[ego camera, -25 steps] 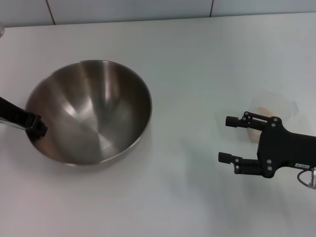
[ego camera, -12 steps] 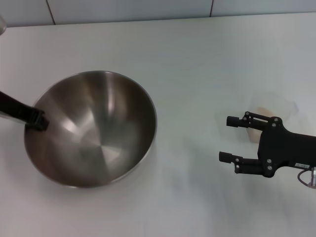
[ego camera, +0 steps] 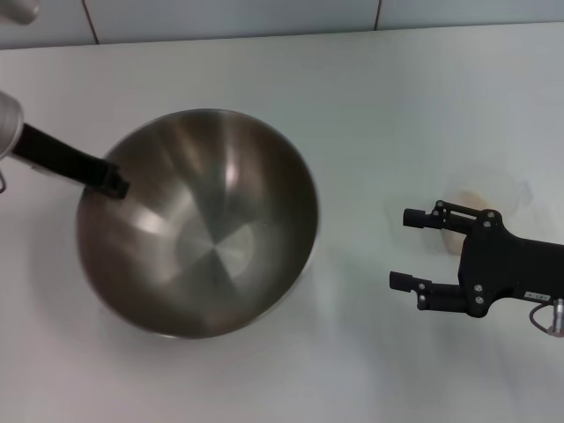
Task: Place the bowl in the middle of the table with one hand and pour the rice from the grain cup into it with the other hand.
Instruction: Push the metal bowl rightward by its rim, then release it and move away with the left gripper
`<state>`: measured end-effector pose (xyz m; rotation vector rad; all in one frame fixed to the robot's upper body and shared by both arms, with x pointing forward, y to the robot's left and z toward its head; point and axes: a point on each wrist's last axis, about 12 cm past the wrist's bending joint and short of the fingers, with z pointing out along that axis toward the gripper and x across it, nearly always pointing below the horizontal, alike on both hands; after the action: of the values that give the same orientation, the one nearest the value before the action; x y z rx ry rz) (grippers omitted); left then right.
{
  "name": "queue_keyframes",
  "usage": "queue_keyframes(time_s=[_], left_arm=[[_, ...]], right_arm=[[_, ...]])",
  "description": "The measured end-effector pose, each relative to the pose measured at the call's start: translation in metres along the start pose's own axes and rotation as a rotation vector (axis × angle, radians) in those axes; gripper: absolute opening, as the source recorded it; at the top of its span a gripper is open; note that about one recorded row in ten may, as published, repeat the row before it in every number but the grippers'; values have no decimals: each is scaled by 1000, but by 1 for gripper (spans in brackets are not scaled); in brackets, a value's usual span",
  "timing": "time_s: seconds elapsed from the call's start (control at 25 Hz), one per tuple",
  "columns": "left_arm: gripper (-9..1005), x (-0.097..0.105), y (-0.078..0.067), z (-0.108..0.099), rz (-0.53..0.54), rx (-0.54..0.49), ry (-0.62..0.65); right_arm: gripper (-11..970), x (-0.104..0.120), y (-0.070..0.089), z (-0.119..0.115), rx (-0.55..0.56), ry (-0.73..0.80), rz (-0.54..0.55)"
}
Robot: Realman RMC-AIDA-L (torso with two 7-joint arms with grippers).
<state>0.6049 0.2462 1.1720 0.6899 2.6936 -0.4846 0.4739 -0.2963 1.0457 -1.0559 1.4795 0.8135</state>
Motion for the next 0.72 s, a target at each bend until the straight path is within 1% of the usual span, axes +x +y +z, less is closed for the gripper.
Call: queue_keyframes(time_s=[0.16,0.2,0.24,0.44,0.52,0.72], left_arm=[[25,-13,-10,1,38,23,-5],[25,-13,-10,1,38,23,-5],[26,-19,-19,5,65,48,1],[25,-31,-33,17,113,79,-5],[25,-35,-36,24,124,79,-11],[24,-37,-34,37,117,57,-26]], right_arm=[[788,0,0,0,-3,-1,1],[788,0,0,1,-3,-1,1],[788,0,1,0,-4,-1,1],[788,0,1,1,-5,-10,-20],[789,0,2,0,-4,-11,-21],[789,2,5,-3,2,-9,-12]])
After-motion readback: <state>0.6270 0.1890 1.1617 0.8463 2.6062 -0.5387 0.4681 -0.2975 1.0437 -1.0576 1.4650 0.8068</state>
